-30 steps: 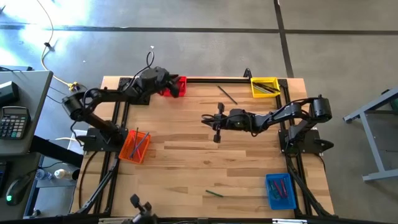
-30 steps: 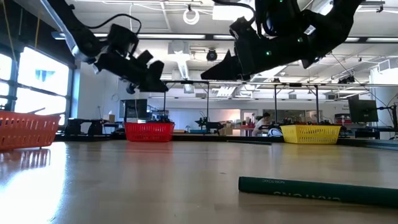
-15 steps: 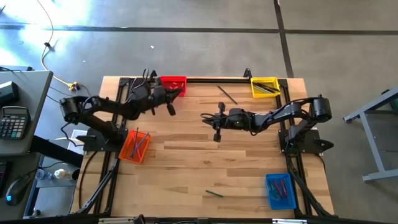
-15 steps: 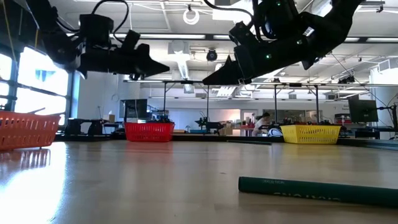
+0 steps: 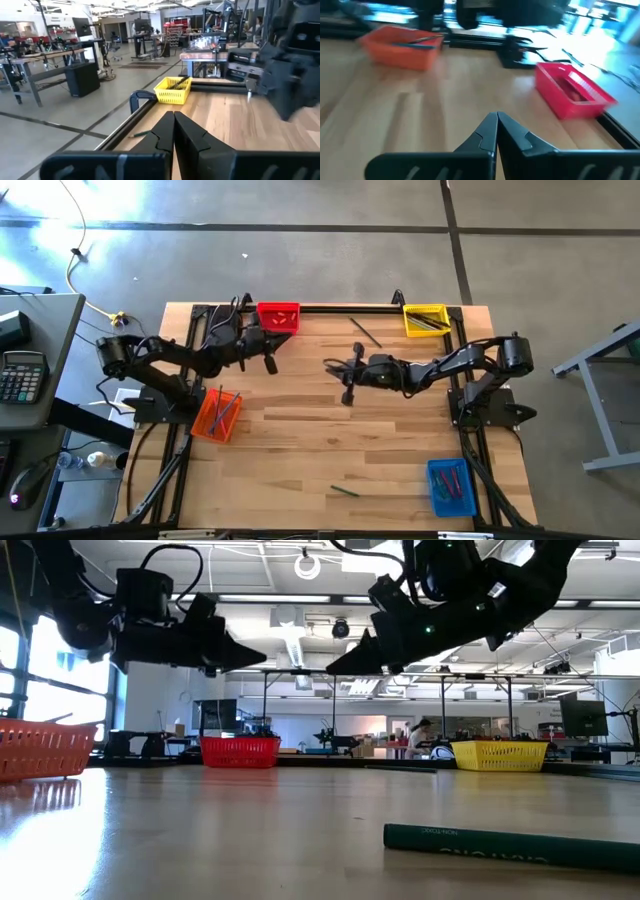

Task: Sort crayons/erasers/pens/pencils in bins
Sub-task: Put the green pencil into the orange basket

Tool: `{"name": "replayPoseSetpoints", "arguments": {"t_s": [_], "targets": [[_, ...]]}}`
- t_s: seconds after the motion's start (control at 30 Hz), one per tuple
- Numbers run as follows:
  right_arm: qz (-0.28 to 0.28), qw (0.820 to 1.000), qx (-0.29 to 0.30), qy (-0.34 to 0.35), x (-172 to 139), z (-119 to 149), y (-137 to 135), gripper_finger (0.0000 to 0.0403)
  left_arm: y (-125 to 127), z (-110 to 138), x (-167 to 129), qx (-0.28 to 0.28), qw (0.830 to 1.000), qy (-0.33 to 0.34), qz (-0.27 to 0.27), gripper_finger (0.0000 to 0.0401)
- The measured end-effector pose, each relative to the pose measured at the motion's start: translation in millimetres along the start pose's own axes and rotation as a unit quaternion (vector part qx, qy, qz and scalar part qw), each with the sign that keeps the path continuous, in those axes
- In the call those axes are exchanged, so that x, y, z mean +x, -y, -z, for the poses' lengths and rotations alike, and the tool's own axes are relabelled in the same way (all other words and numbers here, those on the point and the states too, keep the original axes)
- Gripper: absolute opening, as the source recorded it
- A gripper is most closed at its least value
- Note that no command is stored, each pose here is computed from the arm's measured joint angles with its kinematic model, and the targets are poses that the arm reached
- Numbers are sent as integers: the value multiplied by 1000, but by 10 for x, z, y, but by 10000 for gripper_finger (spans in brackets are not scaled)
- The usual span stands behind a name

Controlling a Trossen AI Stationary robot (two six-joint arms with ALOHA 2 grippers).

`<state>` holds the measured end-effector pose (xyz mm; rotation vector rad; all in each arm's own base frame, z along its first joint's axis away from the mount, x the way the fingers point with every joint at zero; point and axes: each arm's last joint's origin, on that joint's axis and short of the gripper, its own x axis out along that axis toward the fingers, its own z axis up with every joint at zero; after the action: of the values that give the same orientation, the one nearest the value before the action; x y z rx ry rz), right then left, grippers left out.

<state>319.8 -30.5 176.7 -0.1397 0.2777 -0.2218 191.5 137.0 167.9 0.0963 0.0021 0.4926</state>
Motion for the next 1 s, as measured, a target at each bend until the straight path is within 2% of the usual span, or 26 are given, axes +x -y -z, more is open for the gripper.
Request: {"name": "replayPoseSetpoints", "arguments": {"t_s": [0.07, 0.2, 0.37, 0.6, 0.73, 1.0], "targets": [[32, 999, 21, -7, 9, -7, 46, 0, 17, 11, -9, 0, 1000, -2, 3, 0], [57, 997, 43, -25, 27, -175, 205, 0, 62, 22, -16, -1, 1000, -4, 12, 0], [94, 987, 76, -102, 72, -374, 484, 0, 140, 16, -9, 11, 1000, -3, 29, 0], [126, 975, 69, -167, 73, -554, 812, 0, 175, 22, -7, 21, 999, -6, 38, 0], [136, 970, 65, -191, 48, -512, 970, 0, 150, 41, -9, 20, 999, -16, 30, 0], [169, 944, 136, -248, -45, -338, 1245, 1, 120, 49, -12, 19, 999, -19, 23, 0]]}}
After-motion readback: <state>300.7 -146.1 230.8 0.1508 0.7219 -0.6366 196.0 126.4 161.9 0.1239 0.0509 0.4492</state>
